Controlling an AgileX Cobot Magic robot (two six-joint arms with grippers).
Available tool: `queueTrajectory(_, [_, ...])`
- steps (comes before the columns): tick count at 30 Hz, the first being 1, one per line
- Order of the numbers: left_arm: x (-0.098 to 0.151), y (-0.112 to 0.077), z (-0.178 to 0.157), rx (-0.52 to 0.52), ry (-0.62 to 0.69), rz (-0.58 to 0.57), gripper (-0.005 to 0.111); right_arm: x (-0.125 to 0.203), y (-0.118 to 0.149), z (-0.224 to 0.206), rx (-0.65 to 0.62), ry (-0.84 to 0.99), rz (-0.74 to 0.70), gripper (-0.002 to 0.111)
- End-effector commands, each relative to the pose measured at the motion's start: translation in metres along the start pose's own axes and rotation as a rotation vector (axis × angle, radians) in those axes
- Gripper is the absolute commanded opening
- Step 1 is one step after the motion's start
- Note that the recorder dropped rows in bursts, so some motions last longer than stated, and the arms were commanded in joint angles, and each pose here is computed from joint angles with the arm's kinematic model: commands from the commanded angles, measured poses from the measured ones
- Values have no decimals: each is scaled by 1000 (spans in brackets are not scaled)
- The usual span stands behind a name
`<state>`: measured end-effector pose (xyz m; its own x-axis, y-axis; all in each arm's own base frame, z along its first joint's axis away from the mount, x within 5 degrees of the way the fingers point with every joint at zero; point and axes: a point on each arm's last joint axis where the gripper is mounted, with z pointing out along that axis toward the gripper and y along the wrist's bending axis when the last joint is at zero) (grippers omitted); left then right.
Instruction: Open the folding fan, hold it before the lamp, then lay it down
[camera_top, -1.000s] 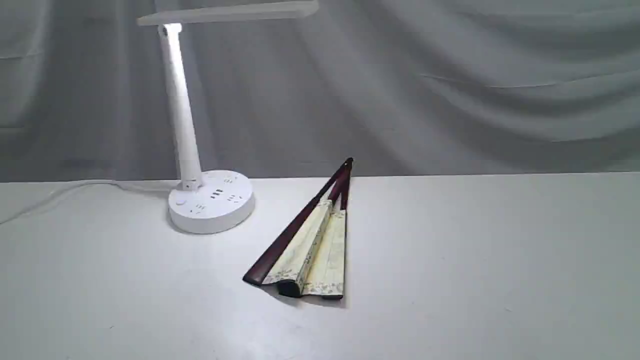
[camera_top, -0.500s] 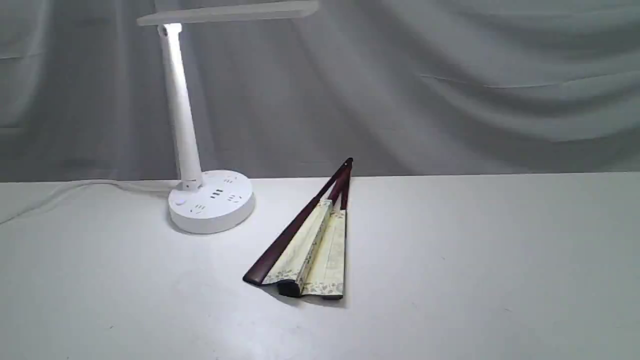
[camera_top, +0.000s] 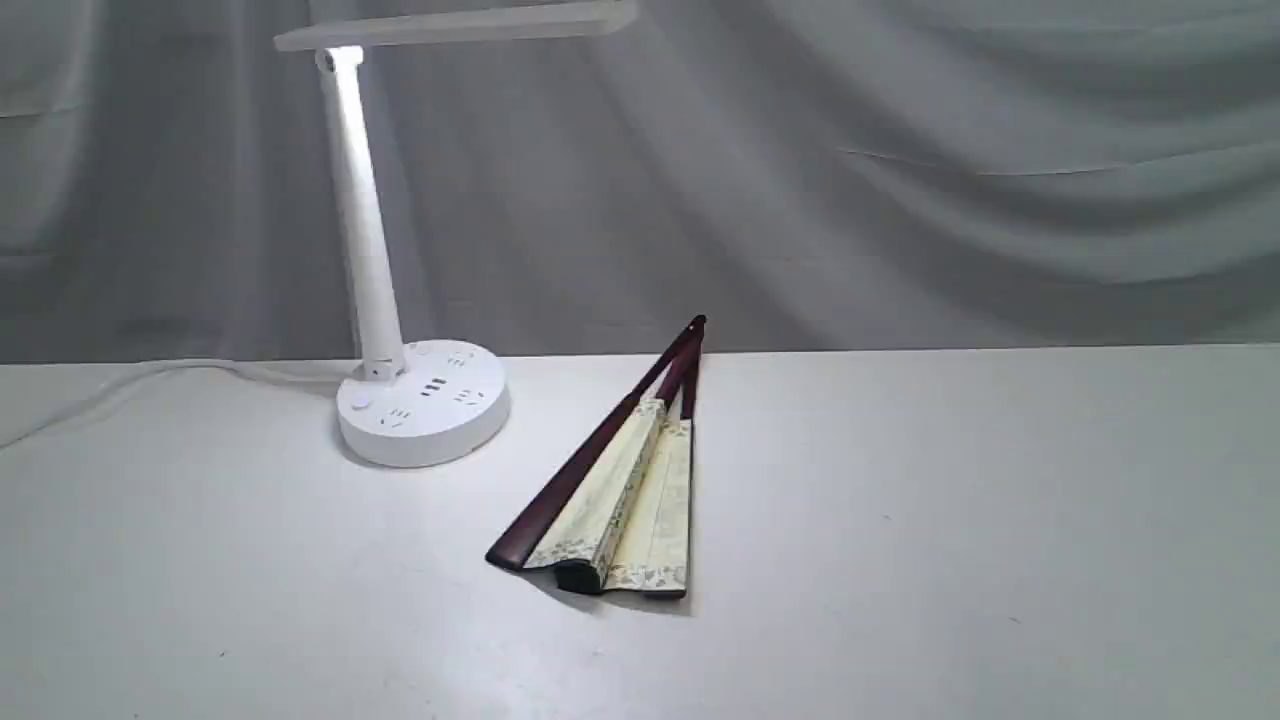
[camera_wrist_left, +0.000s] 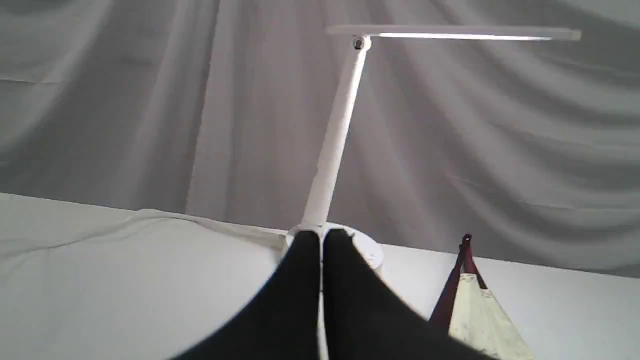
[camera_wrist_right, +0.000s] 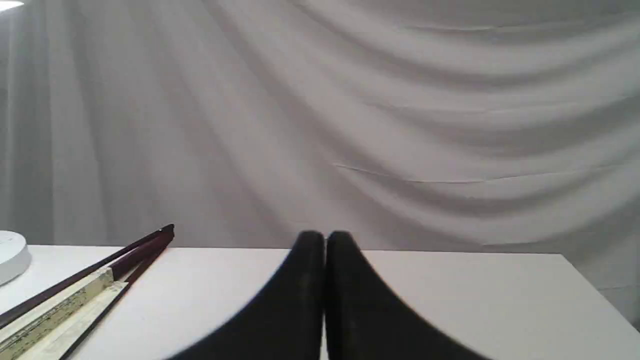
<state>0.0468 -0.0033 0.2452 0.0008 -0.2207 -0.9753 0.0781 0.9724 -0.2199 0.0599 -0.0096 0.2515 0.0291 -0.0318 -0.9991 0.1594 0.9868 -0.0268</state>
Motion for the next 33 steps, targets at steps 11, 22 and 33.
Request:
queueTrajectory(11, [-47,-11,-19,-11,45,-30,0,-40,-1,9,-2,141,-12,0])
queueTrajectory(22, [-43,-10,23,-50,216,-25,0,-49,-1,61,-8,332,-13,0])
queueTrajectory(33, [-21,-5,71,-100,445,-7,19,-11,0,105,-17,567,-15,0])
